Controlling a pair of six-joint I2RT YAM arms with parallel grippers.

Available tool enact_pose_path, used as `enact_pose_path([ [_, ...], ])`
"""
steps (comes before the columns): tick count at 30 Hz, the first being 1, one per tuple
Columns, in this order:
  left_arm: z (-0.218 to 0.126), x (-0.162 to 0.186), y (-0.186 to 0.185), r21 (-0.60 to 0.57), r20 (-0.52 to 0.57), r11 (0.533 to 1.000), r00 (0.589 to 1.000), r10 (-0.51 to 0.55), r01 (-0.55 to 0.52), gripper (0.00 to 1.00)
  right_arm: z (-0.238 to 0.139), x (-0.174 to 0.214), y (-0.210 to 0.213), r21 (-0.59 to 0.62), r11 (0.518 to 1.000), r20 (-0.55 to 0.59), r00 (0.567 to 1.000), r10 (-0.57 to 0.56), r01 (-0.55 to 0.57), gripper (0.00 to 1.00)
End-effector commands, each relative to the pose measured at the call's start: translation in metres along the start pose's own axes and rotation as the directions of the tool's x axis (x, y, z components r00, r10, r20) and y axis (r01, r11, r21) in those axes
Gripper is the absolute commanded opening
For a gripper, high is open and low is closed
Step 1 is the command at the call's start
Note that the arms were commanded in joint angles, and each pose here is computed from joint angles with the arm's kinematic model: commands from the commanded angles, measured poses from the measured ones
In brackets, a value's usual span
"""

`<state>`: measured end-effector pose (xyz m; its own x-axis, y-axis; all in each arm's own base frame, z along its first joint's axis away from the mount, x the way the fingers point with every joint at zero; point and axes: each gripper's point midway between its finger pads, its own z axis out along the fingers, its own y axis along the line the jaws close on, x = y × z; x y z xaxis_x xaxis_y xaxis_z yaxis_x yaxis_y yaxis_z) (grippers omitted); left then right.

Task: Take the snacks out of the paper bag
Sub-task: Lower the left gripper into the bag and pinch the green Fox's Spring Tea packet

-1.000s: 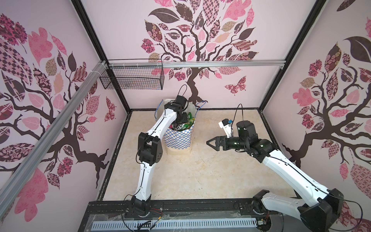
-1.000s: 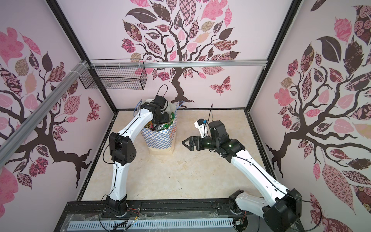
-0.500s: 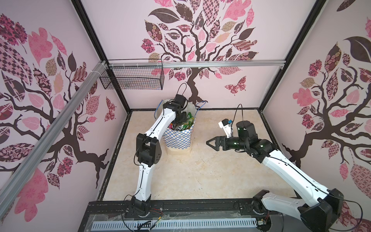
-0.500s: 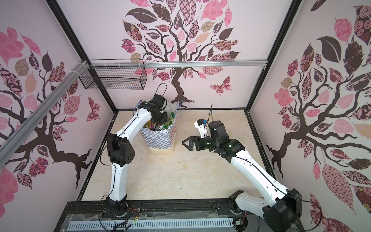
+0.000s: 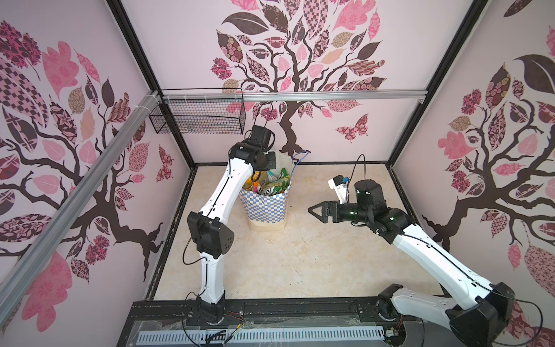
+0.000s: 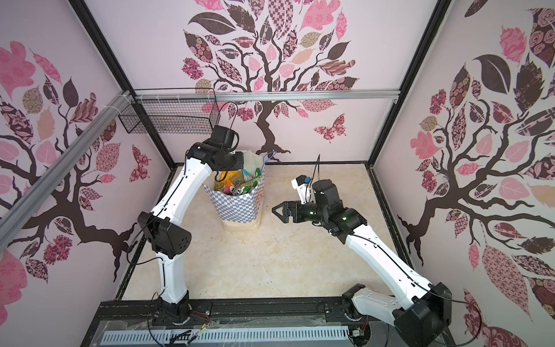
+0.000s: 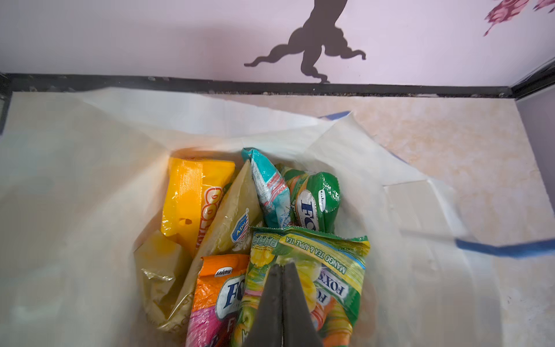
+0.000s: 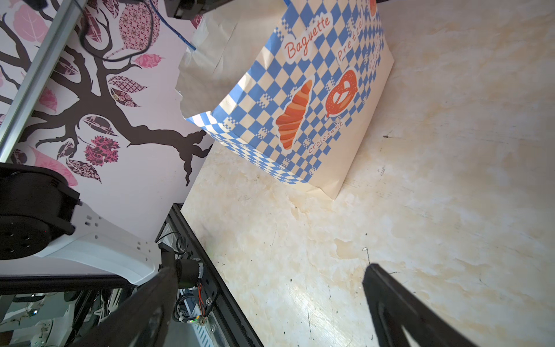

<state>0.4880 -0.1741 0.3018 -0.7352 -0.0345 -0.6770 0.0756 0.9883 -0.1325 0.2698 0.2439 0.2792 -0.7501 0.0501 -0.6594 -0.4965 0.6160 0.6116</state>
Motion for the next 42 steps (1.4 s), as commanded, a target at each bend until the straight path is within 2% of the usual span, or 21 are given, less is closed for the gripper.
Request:
enact_pose_path([
  [1, -0.042, -0.027, -0.001, 0.022, 0.111, 1.0, 0.994, 0.003, -0.006, 0.0, -0.014, -0.021, 0.02, -0.03, 0.999, 0.077, 0.997, -0.031, 0.033, 1.0],
  [4, -0.041, -0.021, -0.006, 0.052, 0.095, 0.999, 0.996, 0.005, -0.01, 0.0, -0.013, -0.02, 0.019, -0.033, 0.999, 0.075, 0.997, -0.024, 0.027, 1.0],
  [5, -0.036, -0.014, -0.008, 0.067, 0.07, 0.998, 0.998, 0.011, -0.015, 0.12, -0.014, -0.02, 0.02, -0.035, 0.999, 0.076, 0.997, -0.023, 0.026, 1.0],
  [7, -0.019, 0.005, -0.012, 0.075, -0.002, 0.996, 0.999, 0.037, -0.037, 0.49, -0.013, -0.019, 0.019, -0.036, 0.999, 0.077, 0.997, -0.017, 0.02, 1.0],
  [9, -0.002, 0.022, -0.008, 0.023, -0.05, 0.997, 0.996, 0.078, -0.077, 0.66, -0.013, -0.019, 0.019, -0.042, 0.999, 0.081, 0.997, -0.017, 0.02, 1.0],
  [13, 0.033, 0.056, 0.003, -0.052, -0.155, 0.99, 0.98, 0.125, -0.134, 0.77, -0.011, -0.016, 0.017, -0.039, 0.999, 0.069, 0.998, -0.01, 0.012, 1.0],
  [17, 0.067, 0.085, 0.007, -0.06, -0.258, 0.985, 0.956, 0.14, -0.161, 0.8, -0.009, -0.013, 0.015, -0.037, 0.999, 0.062, 0.998, -0.006, 0.008, 1.0],
  [22, 0.102, 0.118, 0.007, -0.044, -0.353, 0.985, 0.925, 0.139, -0.165, 0.78, -0.009, -0.011, 0.012, -0.028, 1.0, 0.058, 0.998, -0.006, 0.008, 1.0],
  [29, 0.135, 0.149, 0.017, -0.074, -0.432, 0.985, 0.895, 0.109, -0.156, 0.64, -0.01, -0.011, 0.011, -0.021, 1.0, 0.056, 0.998, -0.013, 0.014, 1.0],
  [31, 0.138, 0.151, 0.017, -0.069, -0.434, 0.987, 0.895, 0.102, -0.146, 0.55, -0.01, -0.01, 0.011, -0.02, 1.0, 0.055, 0.998, -0.015, 0.016, 1.0],
  [34, 0.137, 0.151, 0.018, -0.063, -0.432, 0.989, 0.897, 0.094, -0.134, 0.3, -0.01, -0.011, 0.011, -0.018, 1.0, 0.056, 0.998, -0.015, 0.016, 1.0],
  [38, 0.129, 0.144, 0.014, -0.035, -0.409, 0.993, 0.908, 0.089, -0.113, 0.05, -0.012, -0.013, 0.013, -0.018, 1.0, 0.065, 0.998, -0.018, 0.019, 1.0],
  [39, 0.126, 0.141, 0.013, -0.025, -0.395, 0.993, 0.914, 0.095, -0.114, 0.0, -0.012, -0.013, 0.013, -0.018, 1.0, 0.065, 0.998, -0.017, 0.018, 1.0],
  [42, 0.118, 0.131, 0.012, -0.007, -0.352, 0.992, 0.929, 0.114, -0.124, 0.0, -0.013, -0.014, 0.014, -0.021, 1.0, 0.07, 0.997, -0.018, 0.02, 1.0],
])
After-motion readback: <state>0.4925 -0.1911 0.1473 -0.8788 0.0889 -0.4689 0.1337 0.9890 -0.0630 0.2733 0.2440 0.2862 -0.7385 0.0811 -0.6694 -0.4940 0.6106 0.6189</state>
